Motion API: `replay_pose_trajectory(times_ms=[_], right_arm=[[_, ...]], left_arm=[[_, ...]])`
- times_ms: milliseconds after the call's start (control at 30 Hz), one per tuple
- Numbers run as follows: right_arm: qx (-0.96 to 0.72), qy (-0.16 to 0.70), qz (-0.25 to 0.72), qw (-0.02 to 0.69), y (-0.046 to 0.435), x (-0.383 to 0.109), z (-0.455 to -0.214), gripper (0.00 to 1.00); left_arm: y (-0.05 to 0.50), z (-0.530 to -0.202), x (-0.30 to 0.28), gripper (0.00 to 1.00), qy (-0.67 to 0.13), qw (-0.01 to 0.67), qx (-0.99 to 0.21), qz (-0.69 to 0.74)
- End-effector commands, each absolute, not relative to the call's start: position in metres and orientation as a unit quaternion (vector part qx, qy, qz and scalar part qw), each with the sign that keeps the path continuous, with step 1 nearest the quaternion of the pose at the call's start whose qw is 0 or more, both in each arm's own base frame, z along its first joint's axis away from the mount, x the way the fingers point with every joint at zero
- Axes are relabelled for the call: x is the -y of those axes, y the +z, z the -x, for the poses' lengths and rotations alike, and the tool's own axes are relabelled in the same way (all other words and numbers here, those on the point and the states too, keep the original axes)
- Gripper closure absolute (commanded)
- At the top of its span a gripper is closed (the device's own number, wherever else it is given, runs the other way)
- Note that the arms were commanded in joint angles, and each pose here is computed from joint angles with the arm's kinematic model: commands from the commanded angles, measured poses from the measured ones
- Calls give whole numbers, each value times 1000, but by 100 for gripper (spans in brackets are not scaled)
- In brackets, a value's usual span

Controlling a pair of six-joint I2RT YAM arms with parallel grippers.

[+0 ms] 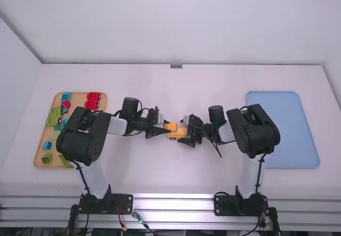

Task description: Assemble lego blocks to make yellow taxi

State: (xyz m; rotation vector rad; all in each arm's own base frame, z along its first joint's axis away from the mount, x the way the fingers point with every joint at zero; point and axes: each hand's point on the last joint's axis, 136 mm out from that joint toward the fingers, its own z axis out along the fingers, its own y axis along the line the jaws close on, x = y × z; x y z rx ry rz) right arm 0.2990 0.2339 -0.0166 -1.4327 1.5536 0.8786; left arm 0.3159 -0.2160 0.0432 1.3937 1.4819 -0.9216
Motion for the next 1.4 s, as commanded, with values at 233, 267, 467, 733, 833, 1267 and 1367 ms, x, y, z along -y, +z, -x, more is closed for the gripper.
replay_pose_trajectory(times_ms=[233, 267, 467, 733, 833, 1267, 1367], right_arm=[[-621, 343, 581, 399, -29, -231, -294, 13], [-621, 342, 582, 399, -29, -231, -293, 15], [-611, 337, 595, 400, -31, -230, -290, 28], [-610, 337, 596, 398, -32, -229, -288, 45], [-608, 336, 598, 399, -32, -230, -288, 48], [-613, 342, 597, 389, -35, -229, -284, 47], [-612, 344, 596, 389, -35, -229, -283, 47]], left_arm=[[45, -315, 230, 88, -351, 436, -592, -580], [45, -315, 230, 88, -353, 435, -592, -579], [46, -314, 230, 88, -356, 435, -591, -579], [46, -310, 239, 88, -355, 434, -582, -589], [43, -310, 241, 90, -346, 431, -585, -593], [35, -311, 247, 96, -341, 433, -582, -599], [35, -309, 248, 96, -350, 433, -577, -598]])
